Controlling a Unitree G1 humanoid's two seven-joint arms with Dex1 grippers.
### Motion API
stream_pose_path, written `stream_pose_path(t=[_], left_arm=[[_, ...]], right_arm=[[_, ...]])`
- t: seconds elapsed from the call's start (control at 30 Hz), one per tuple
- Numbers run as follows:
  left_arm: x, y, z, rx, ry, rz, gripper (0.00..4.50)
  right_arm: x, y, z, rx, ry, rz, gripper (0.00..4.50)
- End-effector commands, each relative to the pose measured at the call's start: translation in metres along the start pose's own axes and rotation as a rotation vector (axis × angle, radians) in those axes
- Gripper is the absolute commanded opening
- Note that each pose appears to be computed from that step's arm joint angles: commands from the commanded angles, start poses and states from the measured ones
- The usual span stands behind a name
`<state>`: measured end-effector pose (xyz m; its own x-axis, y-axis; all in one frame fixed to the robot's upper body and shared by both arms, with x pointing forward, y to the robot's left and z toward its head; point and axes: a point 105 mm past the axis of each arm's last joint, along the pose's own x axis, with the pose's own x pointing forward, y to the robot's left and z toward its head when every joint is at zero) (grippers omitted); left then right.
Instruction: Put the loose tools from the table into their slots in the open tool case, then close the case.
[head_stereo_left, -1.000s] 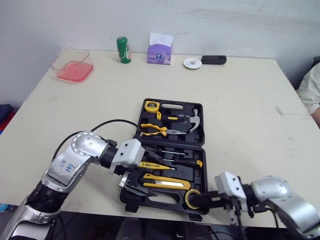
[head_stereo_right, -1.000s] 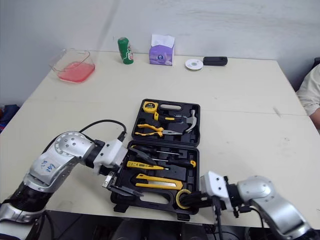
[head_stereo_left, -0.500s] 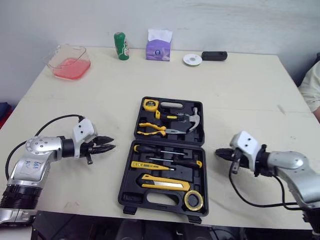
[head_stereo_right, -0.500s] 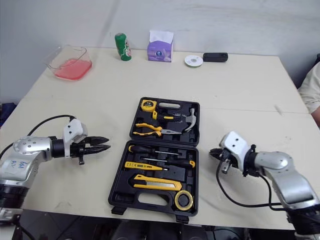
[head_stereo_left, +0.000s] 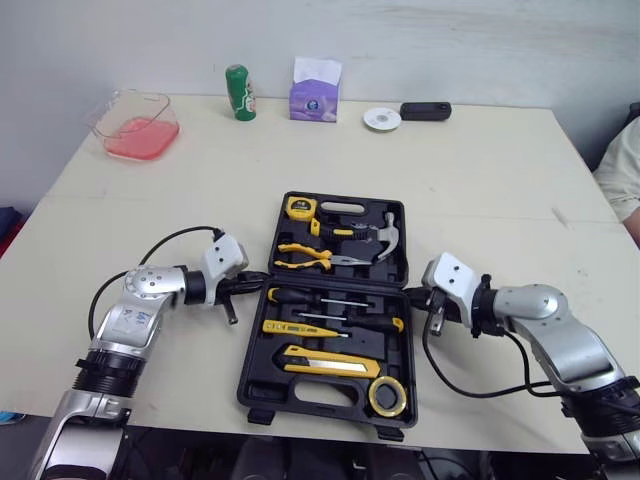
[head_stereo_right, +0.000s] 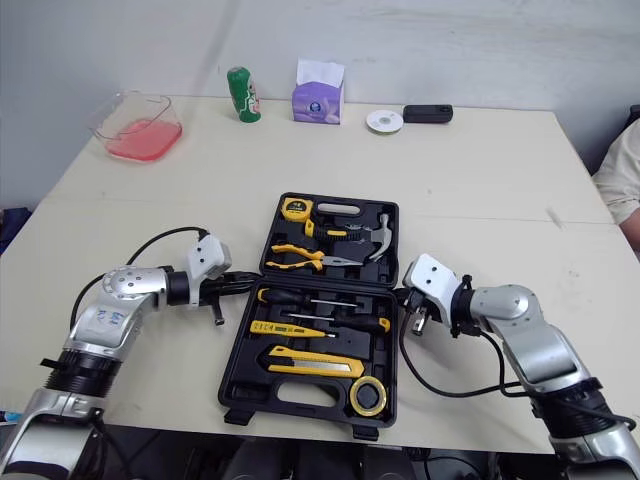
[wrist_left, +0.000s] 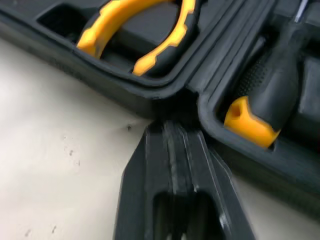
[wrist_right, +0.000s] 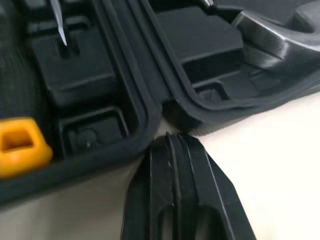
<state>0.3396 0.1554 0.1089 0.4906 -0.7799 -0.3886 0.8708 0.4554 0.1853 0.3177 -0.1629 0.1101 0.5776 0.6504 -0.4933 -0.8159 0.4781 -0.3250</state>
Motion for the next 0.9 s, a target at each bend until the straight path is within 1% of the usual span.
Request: stream_pose_path(t=[0.03,0.13,0.27,0.4,0.47,0.53,0.63,0.67,0.73,0.8,0.83,0.87,0.9], left_arm=[[0.015,-0.010,0.013,0.024,-0.021,-0.059,0.04],[0.016,-0.008,0.011,0.025,-0.012,-0.053,0.04],[0.016,0.004,0.010,0.018,-0.002,0.005,0.04],[0.013,0.005,0.008,0.021,0.008,0.007,0.04],[0.008,0.006,0.006,0.010,0.019,0.015,0.04],[-0.001,0.007,0.004,-0.003,0.036,0.022,0.04],[-0.026,0.008,0.000,-0.018,0.080,0.032,0.04],[-0.035,0.008,0.001,-0.034,0.089,0.034,0.32],[-0.053,0.013,0.008,-0.098,0.090,0.049,0.92],[-0.062,0.020,0.017,-0.168,0.084,0.080,1.82],[-0.064,0.025,0.023,-0.227,0.075,0.108,2.22],[-0.064,0.028,0.027,-0.268,0.070,0.124,2.75],[-0.064,0.029,0.030,-0.296,0.069,0.133,3.15]], right_arm=[[0.004,-0.001,0.023,-0.061,-0.065,0.011,0.00],[0.003,0.001,0.023,-0.078,-0.057,0.026,0.00],[-0.001,0.010,0.021,-0.075,-0.048,0.060,0.00],[-0.003,0.000,0.013,-0.108,-0.006,-0.009,0.00],[-0.007,-0.010,0.006,-0.154,0.041,-0.065,0.00],[-0.014,-0.015,0.000,-0.211,0.087,-0.077,0.00],[-0.033,-0.018,-0.001,-0.203,0.115,-0.071,0.00],[-0.039,-0.021,0.003,-0.190,0.108,-0.075,0.32],[-0.053,-0.027,0.011,-0.080,0.076,-0.090,0.93],[-0.061,-0.032,0.019,0.011,0.046,-0.105,1.91],[-0.063,-0.036,0.025,0.088,0.013,-0.128,2.37],[-0.064,-0.039,0.029,0.143,-0.008,-0.139,2.90],[-0.065,-0.040,0.032,0.180,-0.019,-0.145,3.35]])
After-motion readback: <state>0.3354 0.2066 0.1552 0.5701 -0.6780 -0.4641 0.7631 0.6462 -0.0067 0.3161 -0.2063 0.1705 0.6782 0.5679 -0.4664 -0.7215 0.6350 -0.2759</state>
